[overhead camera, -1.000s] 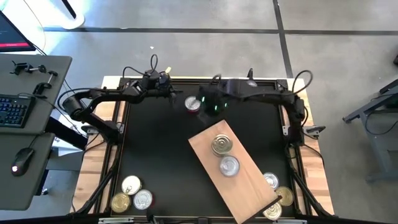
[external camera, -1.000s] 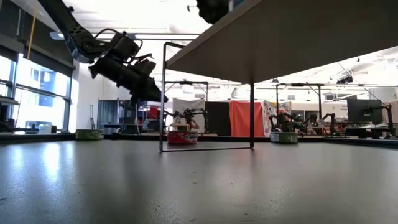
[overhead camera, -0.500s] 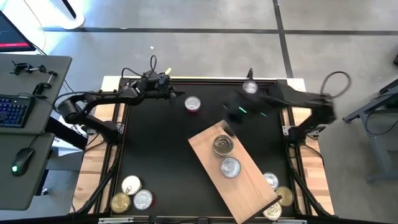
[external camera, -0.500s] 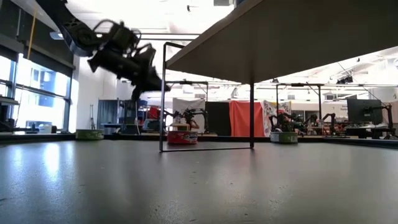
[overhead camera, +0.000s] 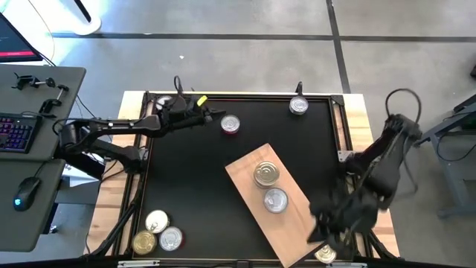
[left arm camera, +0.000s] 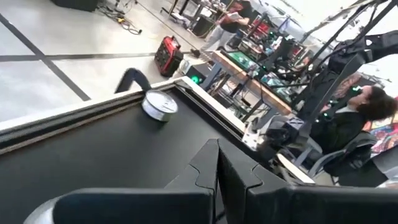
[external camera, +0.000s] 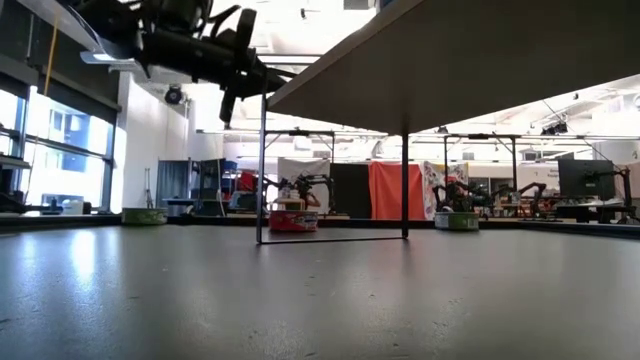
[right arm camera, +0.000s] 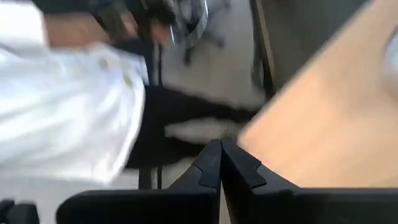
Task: Stack canned seafood by type on shelf
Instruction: Stack the red tuna can on top of the red tuna can on the shelf
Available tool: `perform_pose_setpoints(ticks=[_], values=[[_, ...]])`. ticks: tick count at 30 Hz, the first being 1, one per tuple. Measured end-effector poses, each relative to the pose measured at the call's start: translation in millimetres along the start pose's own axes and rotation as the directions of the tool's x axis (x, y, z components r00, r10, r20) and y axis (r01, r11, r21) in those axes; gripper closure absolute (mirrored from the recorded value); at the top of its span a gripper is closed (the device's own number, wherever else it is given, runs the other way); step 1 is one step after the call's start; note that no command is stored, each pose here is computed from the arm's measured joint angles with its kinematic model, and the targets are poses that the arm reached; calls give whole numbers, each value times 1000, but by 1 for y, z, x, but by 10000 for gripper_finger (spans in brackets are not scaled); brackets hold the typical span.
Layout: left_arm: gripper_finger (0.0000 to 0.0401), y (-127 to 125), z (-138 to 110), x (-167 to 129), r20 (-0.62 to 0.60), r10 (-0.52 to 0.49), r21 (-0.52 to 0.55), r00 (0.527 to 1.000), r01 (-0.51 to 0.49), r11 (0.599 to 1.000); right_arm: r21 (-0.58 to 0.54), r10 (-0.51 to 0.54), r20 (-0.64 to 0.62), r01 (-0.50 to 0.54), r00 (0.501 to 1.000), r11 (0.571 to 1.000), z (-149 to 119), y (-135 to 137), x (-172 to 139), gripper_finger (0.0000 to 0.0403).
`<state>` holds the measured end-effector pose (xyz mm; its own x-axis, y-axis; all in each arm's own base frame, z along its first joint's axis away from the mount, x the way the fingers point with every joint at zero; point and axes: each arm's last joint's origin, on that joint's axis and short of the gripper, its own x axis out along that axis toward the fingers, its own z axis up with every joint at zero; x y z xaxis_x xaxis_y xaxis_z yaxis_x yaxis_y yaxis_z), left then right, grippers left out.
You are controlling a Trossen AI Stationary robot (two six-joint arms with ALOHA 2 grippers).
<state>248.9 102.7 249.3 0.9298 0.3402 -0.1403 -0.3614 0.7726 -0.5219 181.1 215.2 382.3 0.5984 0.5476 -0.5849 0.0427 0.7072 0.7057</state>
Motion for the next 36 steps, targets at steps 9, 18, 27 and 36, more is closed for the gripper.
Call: perform_pose_setpoints(ticks=[9, 18, 27, 36], values=[[401, -18, -12, 0, 9, 22, 14, 1000, -22, 1000, 90, -55, -296, 85, 953, 992, -66, 24, 69, 403], [401, -14, -12, 0, 2, 55, 78, 998, -55, 995, 104, -328, -300, 372, 896, 922, -85, 12, 115, 403], [401, 19, -19, -4, -201, 183, 95, 962, -167, 981, 213, -495, -189, 527, 848, 823, -71, -4, 111, 403], [401, 42, -27, -12, -351, 304, 186, 886, -252, 950, 233, -671, -195, 699, 715, 676, -40, -33, 105, 403]])
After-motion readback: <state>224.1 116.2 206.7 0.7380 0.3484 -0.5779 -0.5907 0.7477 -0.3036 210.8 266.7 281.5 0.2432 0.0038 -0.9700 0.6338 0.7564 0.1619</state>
